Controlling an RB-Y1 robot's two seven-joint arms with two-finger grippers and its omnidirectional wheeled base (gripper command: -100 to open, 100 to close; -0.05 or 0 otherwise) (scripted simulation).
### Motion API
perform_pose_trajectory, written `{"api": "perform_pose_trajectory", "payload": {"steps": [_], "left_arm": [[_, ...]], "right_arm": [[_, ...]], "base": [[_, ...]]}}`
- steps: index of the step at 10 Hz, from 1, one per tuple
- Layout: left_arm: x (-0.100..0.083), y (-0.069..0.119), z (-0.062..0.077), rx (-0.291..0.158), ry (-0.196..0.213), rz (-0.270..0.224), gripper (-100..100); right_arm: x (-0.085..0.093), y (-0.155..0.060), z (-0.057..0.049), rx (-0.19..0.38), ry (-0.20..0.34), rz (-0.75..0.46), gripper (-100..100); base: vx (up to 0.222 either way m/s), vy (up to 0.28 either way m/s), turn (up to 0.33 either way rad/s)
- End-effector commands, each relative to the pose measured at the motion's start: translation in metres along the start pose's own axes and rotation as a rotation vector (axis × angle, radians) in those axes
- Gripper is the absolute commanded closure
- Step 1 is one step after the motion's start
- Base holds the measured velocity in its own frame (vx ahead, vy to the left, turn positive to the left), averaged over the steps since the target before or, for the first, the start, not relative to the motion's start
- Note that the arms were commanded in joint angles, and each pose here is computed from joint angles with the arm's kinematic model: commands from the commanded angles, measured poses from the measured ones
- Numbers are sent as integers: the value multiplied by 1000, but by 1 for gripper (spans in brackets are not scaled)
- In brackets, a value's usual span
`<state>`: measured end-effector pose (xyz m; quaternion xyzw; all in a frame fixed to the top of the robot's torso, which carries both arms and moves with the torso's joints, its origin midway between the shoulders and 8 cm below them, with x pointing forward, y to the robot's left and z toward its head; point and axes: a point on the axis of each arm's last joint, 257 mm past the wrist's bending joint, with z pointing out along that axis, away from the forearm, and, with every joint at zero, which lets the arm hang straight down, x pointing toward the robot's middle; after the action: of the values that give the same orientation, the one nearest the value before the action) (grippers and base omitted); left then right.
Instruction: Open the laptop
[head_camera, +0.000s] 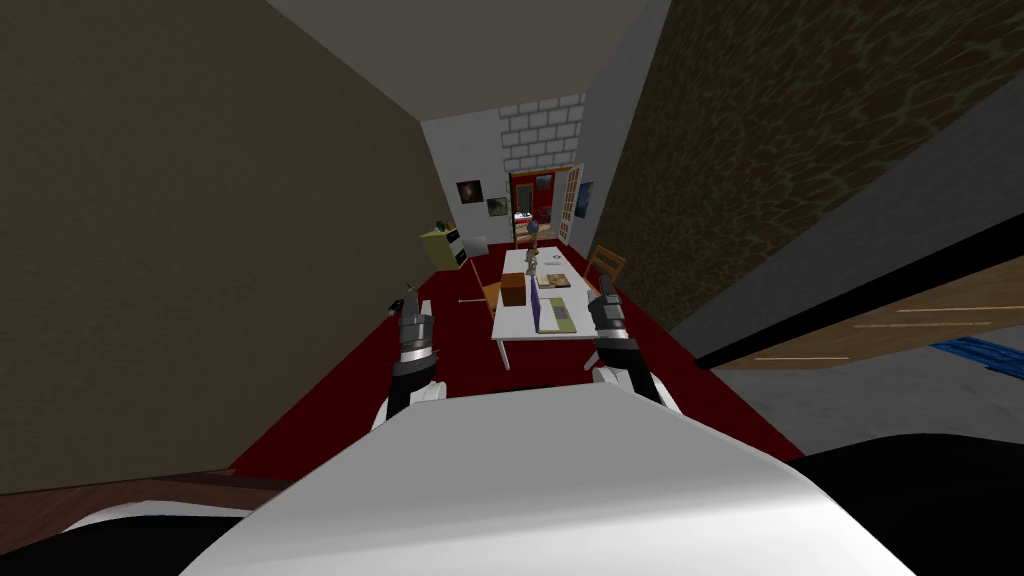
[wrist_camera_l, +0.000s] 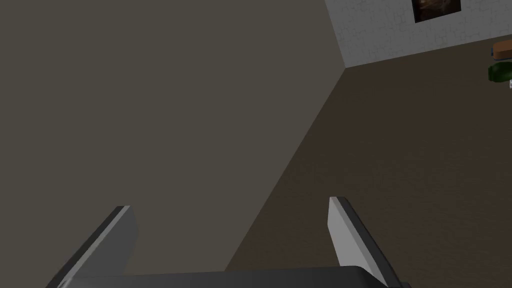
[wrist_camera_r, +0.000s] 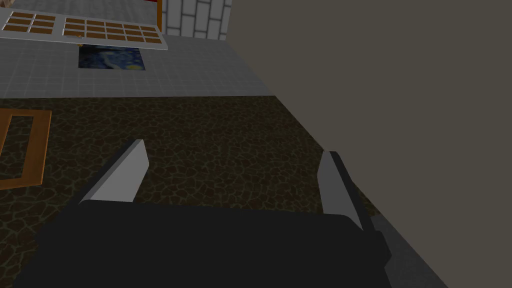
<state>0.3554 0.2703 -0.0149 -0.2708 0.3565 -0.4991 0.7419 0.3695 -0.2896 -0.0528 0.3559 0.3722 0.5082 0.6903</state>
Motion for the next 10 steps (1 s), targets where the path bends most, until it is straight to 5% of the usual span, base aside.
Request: {"api": "perform_pose_trajectory", "payload": {"steps": [1, 9, 10], "left_arm": [[0, 0, 0, 0, 0, 0, 0], [0, 0, 0, 0, 0, 0, 0], [0, 0, 0, 0, 0, 0, 0]], "right_arm": [[0, 0, 0, 0, 0, 0, 0], [0, 0, 0, 0, 0, 0, 0], [7, -6, 3, 10, 41, -51, -100]], "base": [[0, 0, 0], [0, 0, 0], [-5, 7, 13]]}}
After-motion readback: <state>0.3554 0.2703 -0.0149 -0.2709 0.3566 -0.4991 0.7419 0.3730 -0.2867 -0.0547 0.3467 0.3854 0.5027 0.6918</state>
